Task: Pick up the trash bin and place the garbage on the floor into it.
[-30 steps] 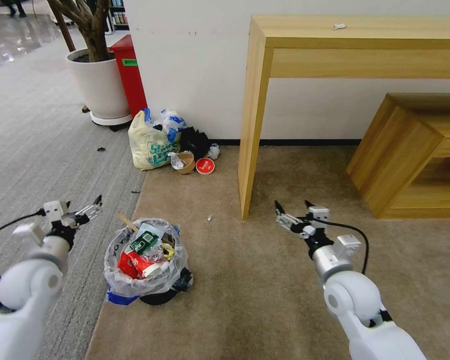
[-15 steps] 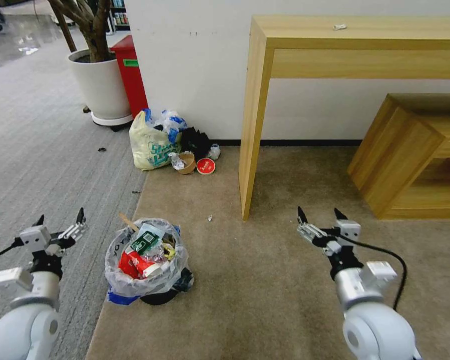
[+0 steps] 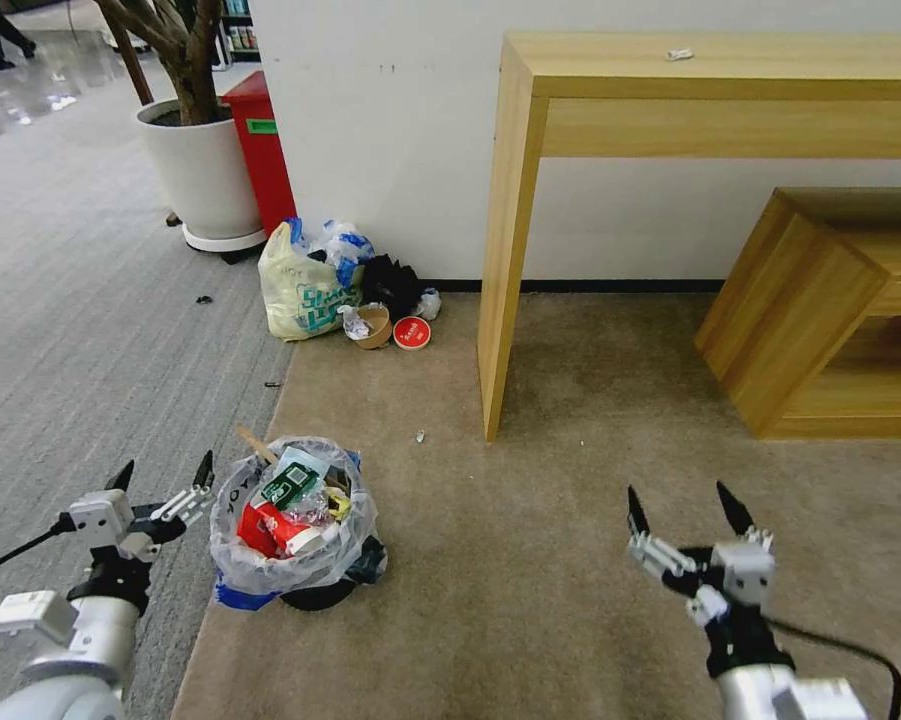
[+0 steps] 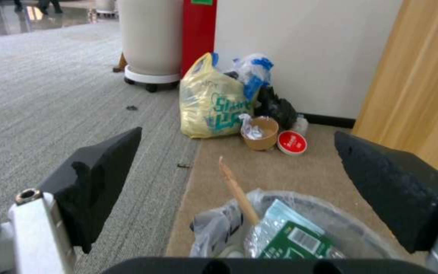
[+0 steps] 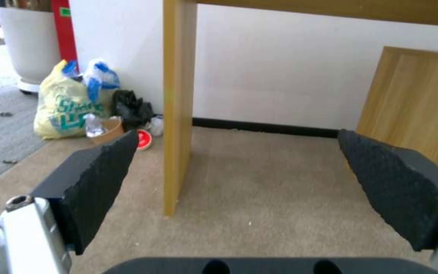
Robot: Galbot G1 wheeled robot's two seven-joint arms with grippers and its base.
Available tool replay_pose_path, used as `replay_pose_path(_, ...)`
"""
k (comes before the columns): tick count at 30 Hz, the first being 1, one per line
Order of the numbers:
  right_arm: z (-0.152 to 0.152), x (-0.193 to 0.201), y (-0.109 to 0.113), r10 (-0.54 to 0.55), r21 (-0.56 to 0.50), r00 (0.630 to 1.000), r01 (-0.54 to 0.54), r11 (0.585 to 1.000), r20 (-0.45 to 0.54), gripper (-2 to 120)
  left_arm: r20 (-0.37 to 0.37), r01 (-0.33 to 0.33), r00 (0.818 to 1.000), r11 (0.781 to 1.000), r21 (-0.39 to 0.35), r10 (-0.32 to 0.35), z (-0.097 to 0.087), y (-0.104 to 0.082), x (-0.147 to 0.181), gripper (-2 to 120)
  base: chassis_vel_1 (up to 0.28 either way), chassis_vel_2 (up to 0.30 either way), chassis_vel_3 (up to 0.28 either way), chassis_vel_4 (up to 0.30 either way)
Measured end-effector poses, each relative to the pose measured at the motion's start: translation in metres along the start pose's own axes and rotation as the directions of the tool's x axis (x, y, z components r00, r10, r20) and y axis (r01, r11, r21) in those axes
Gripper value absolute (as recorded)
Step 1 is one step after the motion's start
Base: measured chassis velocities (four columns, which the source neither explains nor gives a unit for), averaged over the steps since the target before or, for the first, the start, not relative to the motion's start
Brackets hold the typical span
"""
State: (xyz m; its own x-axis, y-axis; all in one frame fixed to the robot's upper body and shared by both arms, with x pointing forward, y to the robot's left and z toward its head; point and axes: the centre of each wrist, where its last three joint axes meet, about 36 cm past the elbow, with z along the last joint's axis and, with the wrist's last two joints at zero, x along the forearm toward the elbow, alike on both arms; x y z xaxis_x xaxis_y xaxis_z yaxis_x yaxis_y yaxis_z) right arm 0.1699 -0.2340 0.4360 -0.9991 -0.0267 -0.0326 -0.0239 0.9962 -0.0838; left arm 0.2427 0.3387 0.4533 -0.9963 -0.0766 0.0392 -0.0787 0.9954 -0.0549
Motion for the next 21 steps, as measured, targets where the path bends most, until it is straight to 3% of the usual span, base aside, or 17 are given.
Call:
replay_pose_path(8,0.003,0.012,0.013,0.004,-0.015,1.0,-0.004,1.0,-0.006,100,-0.007,-0.019,1.0,1.0,-0.015,0.019,0.002,0.0,0.01,100,0.0,0.0,0.0,0.0)
replay_pose_path(21,0.004,0.011,0.013,0.005,-0.016,1.0,-0.005,1.0,-0.006,100,-0.005,-0.019,1.0,1.0,-0.015,0.019,0.002,0.0,0.009,100,0.0,0.0,0.0,0.0)
